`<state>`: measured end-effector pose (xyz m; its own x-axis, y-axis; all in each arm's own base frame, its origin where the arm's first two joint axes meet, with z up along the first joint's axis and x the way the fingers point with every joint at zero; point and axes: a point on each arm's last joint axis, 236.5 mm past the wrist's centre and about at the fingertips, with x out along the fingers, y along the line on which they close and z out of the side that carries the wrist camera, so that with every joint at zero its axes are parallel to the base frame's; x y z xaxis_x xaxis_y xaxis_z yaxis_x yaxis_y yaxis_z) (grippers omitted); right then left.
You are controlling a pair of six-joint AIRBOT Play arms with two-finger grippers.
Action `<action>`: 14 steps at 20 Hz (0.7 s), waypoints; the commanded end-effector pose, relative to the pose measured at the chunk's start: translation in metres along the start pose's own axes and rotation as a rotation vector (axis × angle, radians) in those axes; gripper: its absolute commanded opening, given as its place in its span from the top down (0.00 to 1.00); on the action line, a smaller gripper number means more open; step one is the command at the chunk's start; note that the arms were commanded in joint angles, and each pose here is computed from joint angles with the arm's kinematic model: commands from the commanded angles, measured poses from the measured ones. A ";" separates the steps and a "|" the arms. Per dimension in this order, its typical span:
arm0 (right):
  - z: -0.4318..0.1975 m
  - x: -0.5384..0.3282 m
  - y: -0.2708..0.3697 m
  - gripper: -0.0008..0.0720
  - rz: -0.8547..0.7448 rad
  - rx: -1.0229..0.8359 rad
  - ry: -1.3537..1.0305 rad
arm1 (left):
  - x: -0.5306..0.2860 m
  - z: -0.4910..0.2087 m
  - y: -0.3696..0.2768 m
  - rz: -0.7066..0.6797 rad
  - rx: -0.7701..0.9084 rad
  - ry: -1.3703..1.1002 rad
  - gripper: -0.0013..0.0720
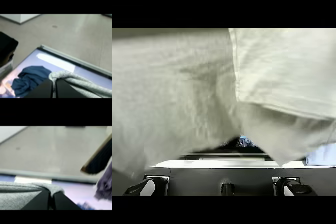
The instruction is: Fold the clothes and pants, and hang the long-sleeved shirts on hangers.
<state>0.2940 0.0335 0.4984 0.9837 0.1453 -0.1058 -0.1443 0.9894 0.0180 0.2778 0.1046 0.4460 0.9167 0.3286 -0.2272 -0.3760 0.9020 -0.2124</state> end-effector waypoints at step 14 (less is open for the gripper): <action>-0.445 0.352 -0.052 0.95 -0.039 0.279 0.824 | 0.370 -0.415 -0.016 -0.079 0.127 0.828 0.96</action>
<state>0.5784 0.0400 0.0616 0.5790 0.1966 -0.7913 -0.0056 0.9714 0.2372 0.5394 0.0973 0.0143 0.5422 -0.0015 -0.8403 -0.2625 0.9497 -0.1711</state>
